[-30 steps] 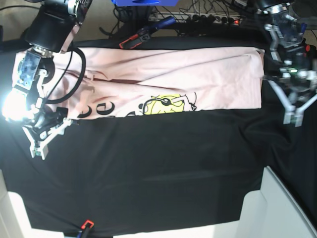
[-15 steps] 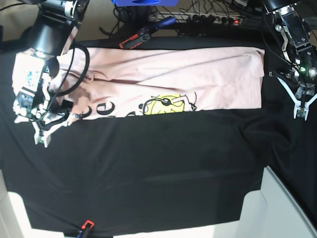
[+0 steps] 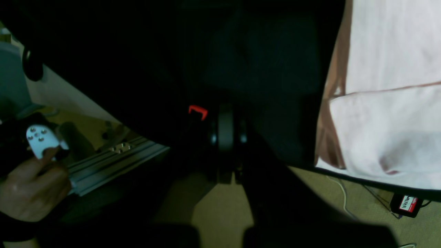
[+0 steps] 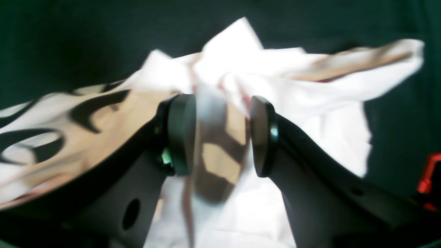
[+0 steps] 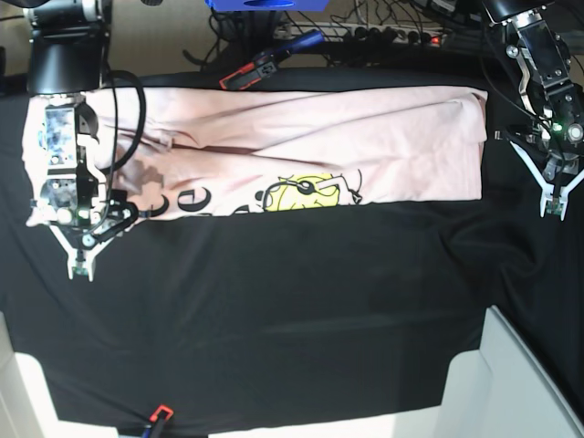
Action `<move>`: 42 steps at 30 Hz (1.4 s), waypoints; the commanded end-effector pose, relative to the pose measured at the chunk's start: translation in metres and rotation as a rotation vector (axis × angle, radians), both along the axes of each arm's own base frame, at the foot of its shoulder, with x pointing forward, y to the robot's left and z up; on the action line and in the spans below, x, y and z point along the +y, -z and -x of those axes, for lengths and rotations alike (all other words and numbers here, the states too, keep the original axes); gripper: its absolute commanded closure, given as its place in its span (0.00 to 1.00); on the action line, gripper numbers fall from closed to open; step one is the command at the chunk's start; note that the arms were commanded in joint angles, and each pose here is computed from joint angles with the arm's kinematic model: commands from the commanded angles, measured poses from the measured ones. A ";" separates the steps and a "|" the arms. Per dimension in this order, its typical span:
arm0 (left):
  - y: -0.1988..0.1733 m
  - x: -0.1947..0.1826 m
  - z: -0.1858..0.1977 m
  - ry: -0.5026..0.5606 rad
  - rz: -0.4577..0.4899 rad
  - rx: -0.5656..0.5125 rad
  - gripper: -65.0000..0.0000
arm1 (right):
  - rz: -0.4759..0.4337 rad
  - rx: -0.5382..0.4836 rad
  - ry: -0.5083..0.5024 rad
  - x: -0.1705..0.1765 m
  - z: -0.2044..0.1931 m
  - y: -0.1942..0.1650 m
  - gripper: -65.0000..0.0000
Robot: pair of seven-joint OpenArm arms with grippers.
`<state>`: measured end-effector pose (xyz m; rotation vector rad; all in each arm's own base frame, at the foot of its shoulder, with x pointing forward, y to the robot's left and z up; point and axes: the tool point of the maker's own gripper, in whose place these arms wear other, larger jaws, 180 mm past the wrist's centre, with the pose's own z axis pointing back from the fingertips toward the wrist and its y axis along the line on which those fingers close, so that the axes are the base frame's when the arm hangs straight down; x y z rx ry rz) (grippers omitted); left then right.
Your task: Fold the T-shirt properly
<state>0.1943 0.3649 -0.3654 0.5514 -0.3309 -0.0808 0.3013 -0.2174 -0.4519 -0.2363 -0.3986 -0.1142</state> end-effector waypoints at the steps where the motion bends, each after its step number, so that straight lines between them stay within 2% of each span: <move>1: -0.010 0.006 -0.005 0.002 -0.028 -0.025 0.99 | 0.019 -0.012 -0.013 -0.002 -0.008 -0.006 0.61; 4: -0.011 0.006 -0.006 0.002 -0.028 -0.027 0.99 | 0.052 0.031 -0.065 0.000 -0.011 -0.001 0.61; 7: -0.011 0.006 -0.006 0.002 -0.028 -0.028 0.99 | 0.069 0.072 -0.072 -0.006 -0.005 0.010 0.61; 11: -0.010 0.006 -0.005 0.002 -0.028 -0.025 0.99 | 0.069 0.070 -0.073 -0.006 -0.007 0.010 0.63; 13: -0.010 0.006 -0.005 0.002 -0.028 -0.025 0.99 | 0.069 0.068 -0.069 -0.007 -0.007 0.009 0.71; 14: -0.011 0.006 -0.006 0.002 -0.028 -0.027 0.99 | 0.068 0.068 -0.067 -0.007 -0.007 0.009 0.79; 16: -0.011 0.006 -0.006 0.002 -0.028 -0.027 0.99 | 0.067 0.073 -0.063 -0.008 -0.006 0.010 1.00; 18: -0.011 0.006 -0.006 0.002 -0.028 -0.028 0.99 | 0.065 0.075 -0.063 -0.007 -0.006 0.010 0.97; 23: -0.011 0.006 -0.007 0.002 -0.028 -0.030 0.99 | 0.055 0.082 -0.047 -0.007 0.002 0.013 1.00; 28: -0.012 0.006 -0.008 0.002 -0.027 -0.031 0.99 | 0.018 -0.010 0.023 -0.011 0.004 -0.009 1.00; 37: -0.008 0.000 -0.008 0.000 -0.010 -0.034 0.99 | 0.007 0.028 0.035 -0.009 0.031 -0.007 1.00; 42: -0.007 -0.001 -0.008 -0.001 -0.006 -0.034 0.99 | -0.034 -0.023 0.141 -0.016 0.050 -0.018 1.00</move>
